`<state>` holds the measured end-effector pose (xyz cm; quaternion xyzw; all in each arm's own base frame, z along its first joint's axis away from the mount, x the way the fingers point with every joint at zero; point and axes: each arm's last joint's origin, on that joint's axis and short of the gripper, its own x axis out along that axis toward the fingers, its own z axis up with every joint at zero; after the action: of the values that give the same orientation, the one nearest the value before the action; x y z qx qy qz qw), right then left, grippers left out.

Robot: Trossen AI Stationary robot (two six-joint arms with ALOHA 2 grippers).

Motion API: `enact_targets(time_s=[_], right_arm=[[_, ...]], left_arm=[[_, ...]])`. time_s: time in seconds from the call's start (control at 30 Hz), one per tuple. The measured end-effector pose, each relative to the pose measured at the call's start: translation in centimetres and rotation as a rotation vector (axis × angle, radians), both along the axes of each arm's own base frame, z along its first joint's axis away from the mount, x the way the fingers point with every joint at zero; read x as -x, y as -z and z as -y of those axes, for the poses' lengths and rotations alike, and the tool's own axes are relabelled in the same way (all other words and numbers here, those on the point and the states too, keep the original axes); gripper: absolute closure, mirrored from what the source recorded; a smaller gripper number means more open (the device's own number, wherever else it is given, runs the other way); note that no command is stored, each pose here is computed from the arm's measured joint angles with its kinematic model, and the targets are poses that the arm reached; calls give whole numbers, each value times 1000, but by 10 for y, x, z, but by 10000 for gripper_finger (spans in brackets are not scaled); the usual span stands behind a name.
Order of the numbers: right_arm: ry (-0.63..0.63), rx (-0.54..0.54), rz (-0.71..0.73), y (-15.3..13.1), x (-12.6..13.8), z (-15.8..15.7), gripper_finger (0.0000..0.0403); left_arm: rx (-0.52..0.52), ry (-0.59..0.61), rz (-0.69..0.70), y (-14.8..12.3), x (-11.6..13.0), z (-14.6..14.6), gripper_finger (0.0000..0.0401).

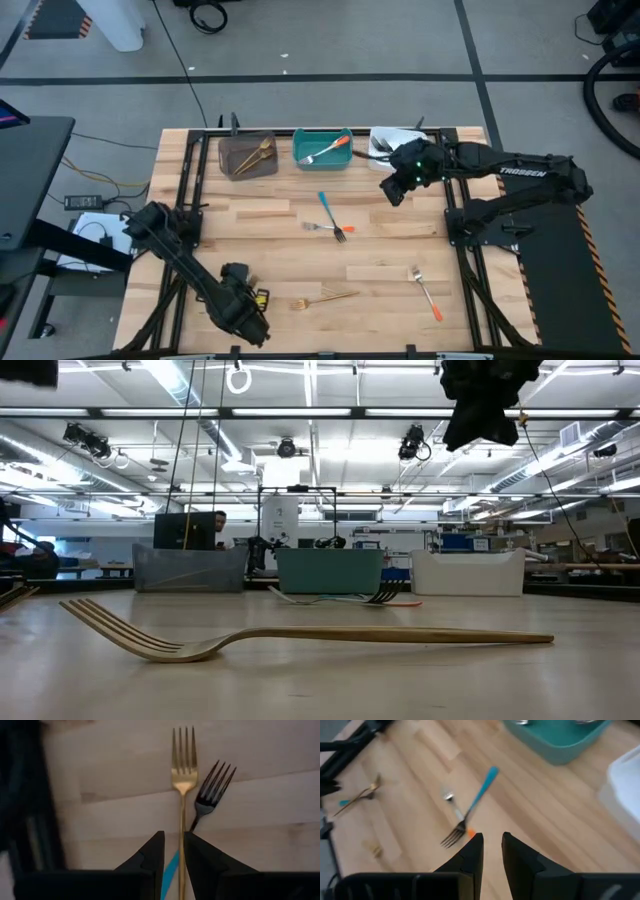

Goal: Sort silverware by color (type)
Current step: Put the gold fork into the black bin

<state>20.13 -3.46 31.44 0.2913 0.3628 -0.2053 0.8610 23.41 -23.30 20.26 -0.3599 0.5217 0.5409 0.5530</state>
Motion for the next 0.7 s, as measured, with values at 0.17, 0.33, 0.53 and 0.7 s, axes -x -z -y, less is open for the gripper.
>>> enact_targets(time_s=[0.17,0.33,0.53,0.7], right_arm=[[-17,-1,7,0,-2,-15,325],[-50,0,10,0,-3,-26,325],[-56,16,11,-1,-3,-34,325],[-53,36,12,-1,-3,-37,325]], left_arm=[[51,-6,48,33,0,-4,321],[50,-48,22,51,3,-15,321],[70,-43,29,53,-5,-22,321],[96,-69,31,71,-3,-32,323]])
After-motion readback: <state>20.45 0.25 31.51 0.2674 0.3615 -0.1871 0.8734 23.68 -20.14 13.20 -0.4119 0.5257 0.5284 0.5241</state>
